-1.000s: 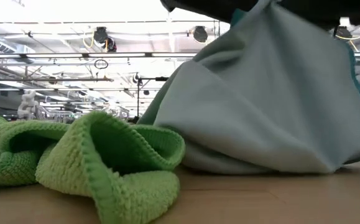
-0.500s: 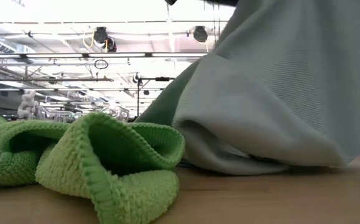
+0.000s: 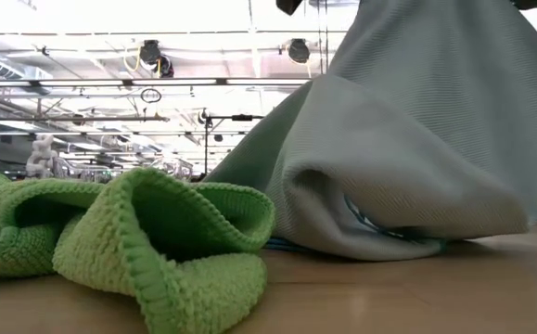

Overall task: Fold microfiber towels
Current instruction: Fold the blue microfiber cloth

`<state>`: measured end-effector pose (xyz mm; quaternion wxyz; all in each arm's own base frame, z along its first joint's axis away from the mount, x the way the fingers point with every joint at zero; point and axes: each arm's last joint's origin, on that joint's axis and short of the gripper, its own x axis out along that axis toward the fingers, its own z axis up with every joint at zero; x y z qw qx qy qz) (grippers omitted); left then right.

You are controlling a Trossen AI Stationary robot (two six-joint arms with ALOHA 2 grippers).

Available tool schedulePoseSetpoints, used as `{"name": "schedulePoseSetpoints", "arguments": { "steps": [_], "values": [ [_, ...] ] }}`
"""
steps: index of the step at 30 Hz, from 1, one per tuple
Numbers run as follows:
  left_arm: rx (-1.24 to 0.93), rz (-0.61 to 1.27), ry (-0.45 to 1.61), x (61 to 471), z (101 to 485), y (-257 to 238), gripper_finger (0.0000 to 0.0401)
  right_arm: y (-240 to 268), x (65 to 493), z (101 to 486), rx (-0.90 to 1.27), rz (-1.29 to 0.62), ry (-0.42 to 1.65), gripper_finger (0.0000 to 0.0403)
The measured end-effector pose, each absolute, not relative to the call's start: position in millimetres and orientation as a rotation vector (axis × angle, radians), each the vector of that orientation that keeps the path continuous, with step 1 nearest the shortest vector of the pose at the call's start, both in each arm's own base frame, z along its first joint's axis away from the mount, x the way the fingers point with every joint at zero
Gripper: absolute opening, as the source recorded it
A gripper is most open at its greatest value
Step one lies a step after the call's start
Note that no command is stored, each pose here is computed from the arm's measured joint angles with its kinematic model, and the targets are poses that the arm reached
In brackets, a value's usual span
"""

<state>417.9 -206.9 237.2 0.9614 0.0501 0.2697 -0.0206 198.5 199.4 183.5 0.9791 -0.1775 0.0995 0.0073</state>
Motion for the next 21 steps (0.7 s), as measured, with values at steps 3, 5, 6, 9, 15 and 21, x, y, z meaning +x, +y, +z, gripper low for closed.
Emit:
{"name": "schedulePoseSetpoints", "arguments": {
  "steps": [3, 5, 6, 9, 15, 21],
  "values": [
    [0.139, -0.057, 0.519, 418, 239, -210, 0.0046, 199, 198, 183, -0.352, 0.014, 0.204, 0.0002],
    [0.151, -0.059, 0.506, 418, 241, -210, 0.0013, 199, 198, 183, -0.334, 0.014, 0.207, 0.0003],
    [0.161, -0.058, 0.5, 418, 241, -212, 0.0011, 199, 198, 182, -0.313, 0.012, 0.211, 0.0006],
    [0.237, -0.038, 0.5, 414, 240, -217, 0.0013, 199, 197, 180, -0.25, 0.007, 0.227, 0.0029],
    [0.424, 0.005, 0.61, 404, 228, -219, 0.0007, 200, 195, 173, -0.085, 0.04, 0.295, 0.0115],
    [0.507, -0.007, 0.68, 396, 220, -224, 0.0006, 196, 195, 163, 0.15, 0.123, 0.449, 0.0175]
  ]
}}
